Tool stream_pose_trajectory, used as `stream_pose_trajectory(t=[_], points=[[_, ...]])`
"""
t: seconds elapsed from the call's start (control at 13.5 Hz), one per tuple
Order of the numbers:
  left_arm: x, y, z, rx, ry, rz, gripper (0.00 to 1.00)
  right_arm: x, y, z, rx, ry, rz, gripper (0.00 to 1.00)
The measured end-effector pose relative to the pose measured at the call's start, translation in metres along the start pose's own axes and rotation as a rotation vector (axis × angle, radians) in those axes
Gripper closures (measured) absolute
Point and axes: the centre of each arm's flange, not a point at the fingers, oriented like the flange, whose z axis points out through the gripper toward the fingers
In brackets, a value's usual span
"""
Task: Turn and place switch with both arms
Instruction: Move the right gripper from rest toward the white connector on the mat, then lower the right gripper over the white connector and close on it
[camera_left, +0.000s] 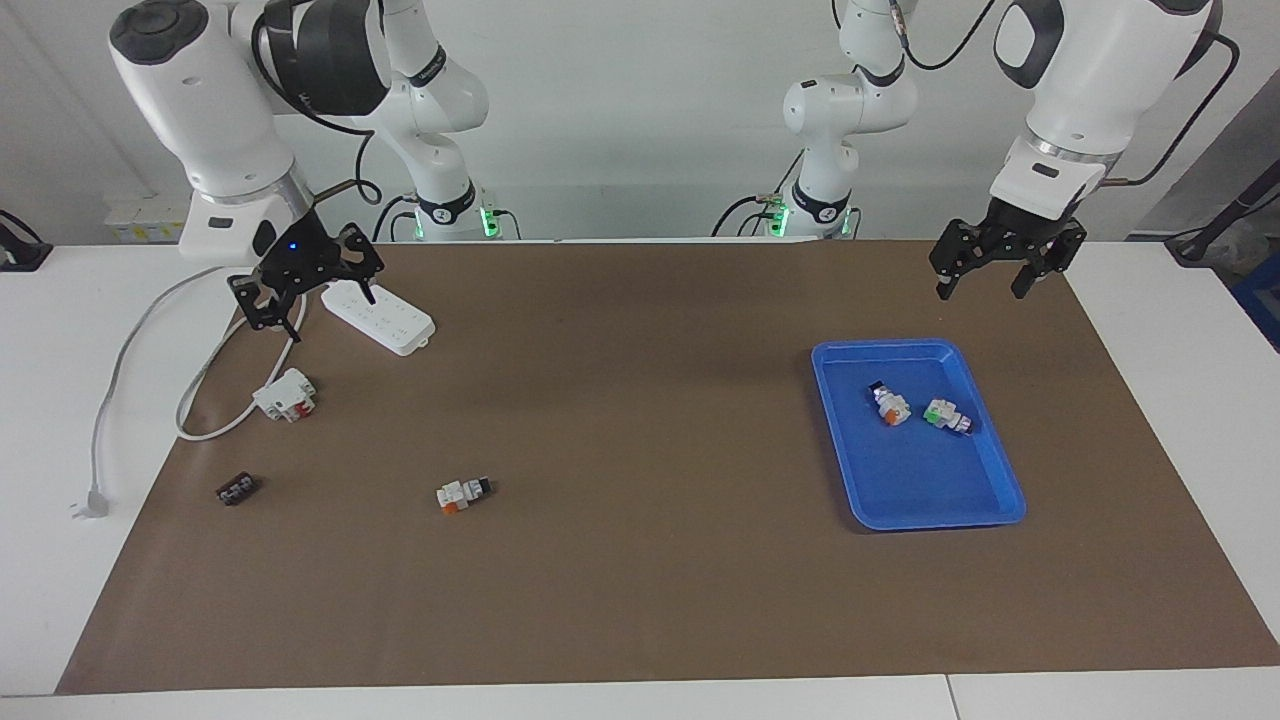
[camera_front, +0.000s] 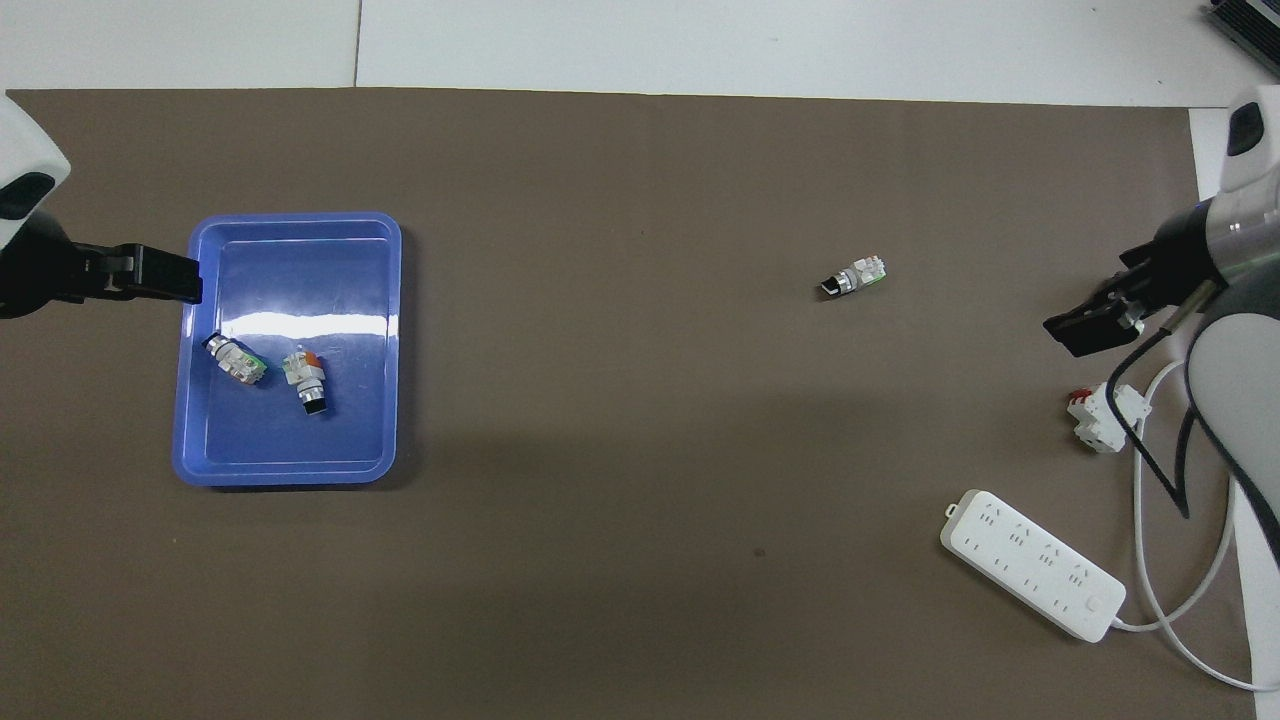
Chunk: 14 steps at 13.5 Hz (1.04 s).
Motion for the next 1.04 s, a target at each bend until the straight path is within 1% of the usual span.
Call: stream_pose_trajectory(t=[0.22, 0.44, 0.59, 0.81, 1.04], points=[[0.000, 0.000, 0.000, 0.000, 0.000, 0.000, 0.00, 0.027, 0.002, 0.016, 0.003, 0.003, -0.273, 0.00], [0.000, 0.001, 0.000, 0.000, 0.000, 0.001, 0.00, 0.054, 0.006, 0.039, 0.017, 0.002, -0.476, 0.00], [0.000, 0.001, 0.000, 0.000, 0.000, 0.001, 0.00, 0.069, 0.006, 0.060, 0.039, 0.000, -0.564, 0.00], [0.000, 0.001, 0.000, 0.000, 0.000, 0.001, 0.00, 0.086, 0.013, 0.094, 0.047, 0.035, -0.658, 0.00], [0.000, 0.000, 0.000, 0.000, 0.000, 0.000, 0.00, 0.097, 0.022, 0.146, 0.082, 0.036, -0.762, 0.00]])
